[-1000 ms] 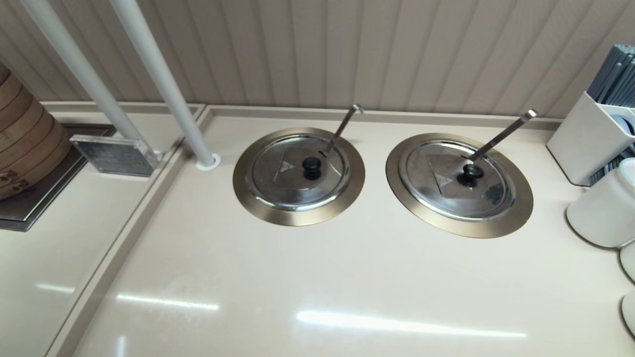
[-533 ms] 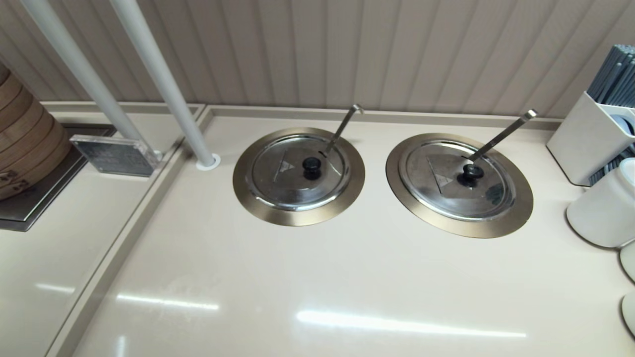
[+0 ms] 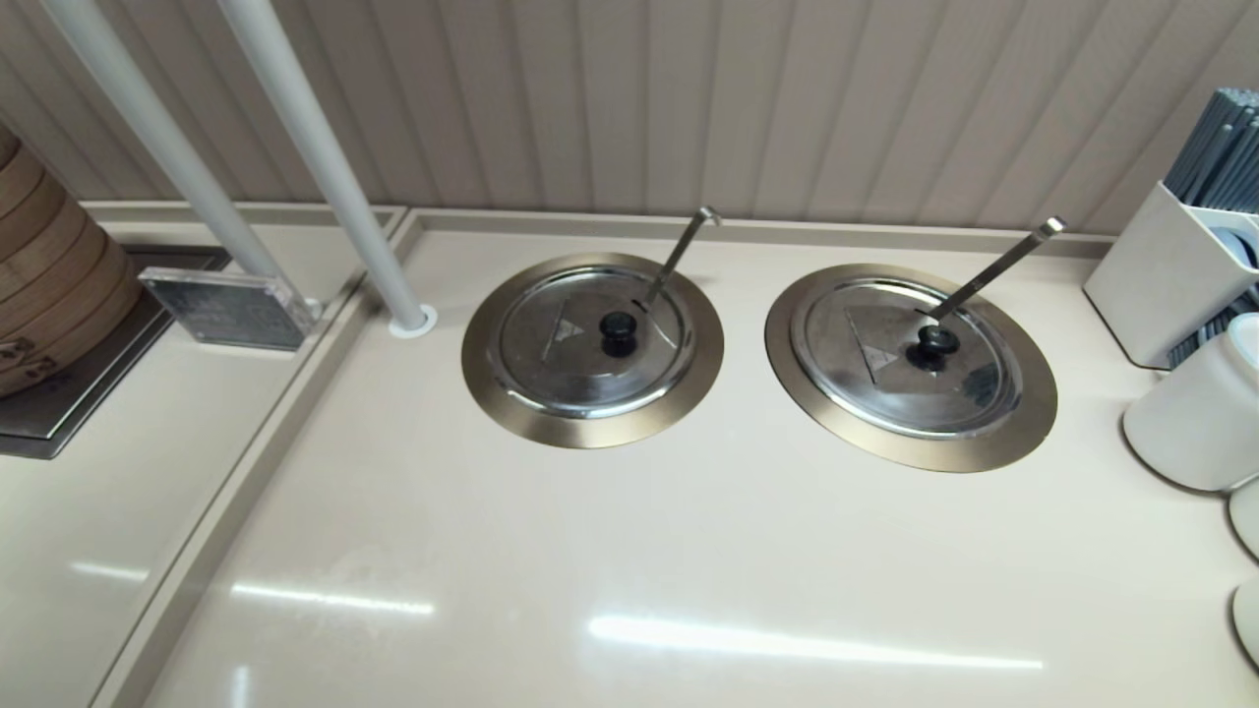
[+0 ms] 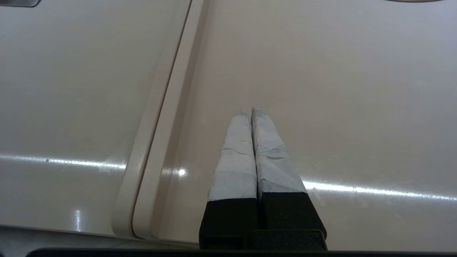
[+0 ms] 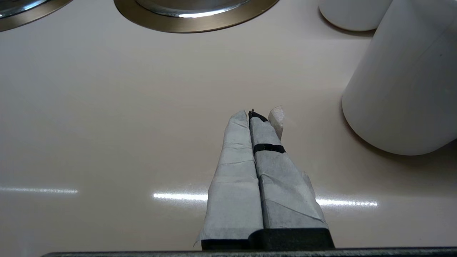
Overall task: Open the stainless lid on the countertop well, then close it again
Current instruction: Open the lid
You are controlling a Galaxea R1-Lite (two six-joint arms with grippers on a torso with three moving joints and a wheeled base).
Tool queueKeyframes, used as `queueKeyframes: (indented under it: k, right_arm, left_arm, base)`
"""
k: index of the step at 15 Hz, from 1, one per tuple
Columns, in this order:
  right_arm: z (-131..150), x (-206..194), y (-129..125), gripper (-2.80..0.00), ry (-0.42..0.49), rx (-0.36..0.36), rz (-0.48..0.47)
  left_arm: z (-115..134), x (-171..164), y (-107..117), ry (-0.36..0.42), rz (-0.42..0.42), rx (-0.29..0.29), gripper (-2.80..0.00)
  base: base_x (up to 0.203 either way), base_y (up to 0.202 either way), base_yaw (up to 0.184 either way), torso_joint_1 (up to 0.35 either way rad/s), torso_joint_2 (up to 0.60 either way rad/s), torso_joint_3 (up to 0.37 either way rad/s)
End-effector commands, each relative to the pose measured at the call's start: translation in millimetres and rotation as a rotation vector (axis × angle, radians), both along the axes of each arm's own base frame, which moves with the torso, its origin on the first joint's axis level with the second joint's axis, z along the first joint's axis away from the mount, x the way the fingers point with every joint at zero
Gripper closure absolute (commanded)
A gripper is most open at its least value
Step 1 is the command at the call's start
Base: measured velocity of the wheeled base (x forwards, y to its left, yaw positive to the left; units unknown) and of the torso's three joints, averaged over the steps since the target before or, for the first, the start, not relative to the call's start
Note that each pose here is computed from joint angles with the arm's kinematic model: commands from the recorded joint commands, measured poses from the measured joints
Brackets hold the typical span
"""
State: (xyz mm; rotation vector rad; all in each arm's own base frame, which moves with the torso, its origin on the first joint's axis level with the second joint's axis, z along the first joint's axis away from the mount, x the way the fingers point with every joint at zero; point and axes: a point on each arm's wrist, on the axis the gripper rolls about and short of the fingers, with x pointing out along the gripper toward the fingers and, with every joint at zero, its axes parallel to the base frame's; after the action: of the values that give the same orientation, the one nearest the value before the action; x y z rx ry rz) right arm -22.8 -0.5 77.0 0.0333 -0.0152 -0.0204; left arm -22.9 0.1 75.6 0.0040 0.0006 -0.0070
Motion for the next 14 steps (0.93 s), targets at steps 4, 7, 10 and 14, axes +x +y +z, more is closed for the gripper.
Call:
queueKeyframes:
  k: [4,7,10,14]
  right_arm:
    - [-1.2,0.4,0.0,0.00,0.005,0.001,-0.001]
    - [-1.2,0.4,0.0,0.00,0.004,0.001,-0.001]
    - [-1.2,0.4,0.0,0.00,0.004,0.001,0.001]
    - [-1.2,0.5,0.0,0.00,0.006,0.001,-0.001]
  left_arm:
    - [14.0,-3.3,0.2,-0.064,0.008,-0.005,0.00]
    - [78.0,-12.4,0.1,-0.144,0.002,-0.010,0.00]
    - [126.6,21.4,-0.8,-0.044,-0.029,-0.024,0.00]
    - [168.4,91.9,-3.8,0.011,-0.129,-0.033,0.00]
  base:
    - [0.000,0.000,0.000,0.000,0.00,0.000]
    - [0.000,0.000,0.000,0.000,0.00,0.000]
    - [0.000,0.000,0.000,0.000,0.00,0.000]
    - [0.000,0.000,0.000,0.000,0.00,0.000]
